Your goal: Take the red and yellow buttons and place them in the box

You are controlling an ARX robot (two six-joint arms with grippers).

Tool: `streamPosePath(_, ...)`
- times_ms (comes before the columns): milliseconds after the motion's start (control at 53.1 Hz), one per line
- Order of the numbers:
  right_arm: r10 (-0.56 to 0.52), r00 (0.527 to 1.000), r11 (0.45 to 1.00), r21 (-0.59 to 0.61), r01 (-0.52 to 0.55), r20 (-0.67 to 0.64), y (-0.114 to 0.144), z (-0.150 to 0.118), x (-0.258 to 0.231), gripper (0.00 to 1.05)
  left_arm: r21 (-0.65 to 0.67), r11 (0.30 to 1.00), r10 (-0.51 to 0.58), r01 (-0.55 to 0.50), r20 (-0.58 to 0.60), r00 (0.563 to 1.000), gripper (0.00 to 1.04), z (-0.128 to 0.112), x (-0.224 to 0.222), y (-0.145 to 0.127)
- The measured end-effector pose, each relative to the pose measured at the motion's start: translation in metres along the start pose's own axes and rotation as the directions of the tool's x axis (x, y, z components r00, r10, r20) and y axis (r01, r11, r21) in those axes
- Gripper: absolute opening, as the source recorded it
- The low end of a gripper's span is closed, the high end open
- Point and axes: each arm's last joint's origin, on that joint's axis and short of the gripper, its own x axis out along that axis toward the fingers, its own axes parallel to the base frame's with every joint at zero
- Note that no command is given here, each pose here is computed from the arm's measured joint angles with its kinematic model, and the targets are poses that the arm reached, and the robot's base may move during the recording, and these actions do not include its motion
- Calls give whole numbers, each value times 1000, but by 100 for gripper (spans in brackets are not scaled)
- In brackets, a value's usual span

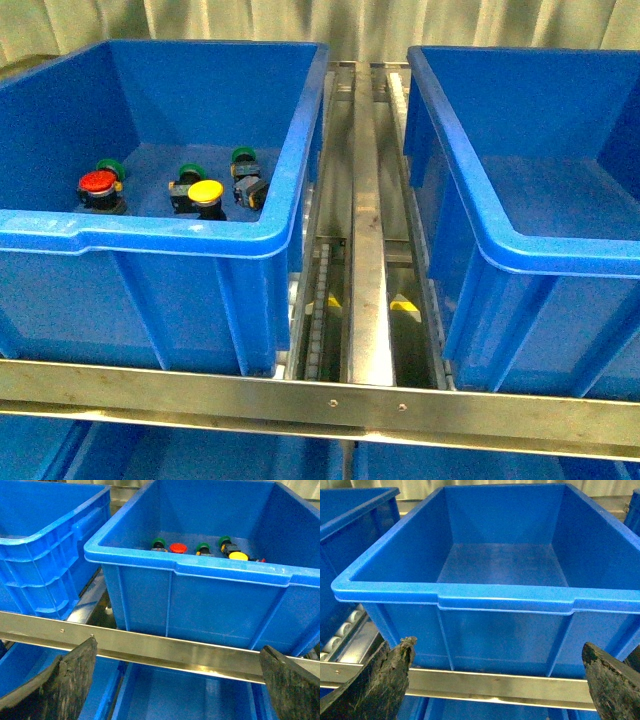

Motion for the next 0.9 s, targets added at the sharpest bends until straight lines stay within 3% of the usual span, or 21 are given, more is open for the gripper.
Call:
streamPosePath(754,0,1000,1000,0,0,0,0,0,0,99,0,1000,0,0,0,1000,97,0,0,0)
streamPosePath(829,0,1000,1000,0,0,0,0,0,0,99,-23,996,88,-89,-75,993,97,-1,2,0)
streamPosePath(905,-3,1000,1000,0,3,0,0,0,0,99,-22,986,162,-164,-88,983,97,15,13,0)
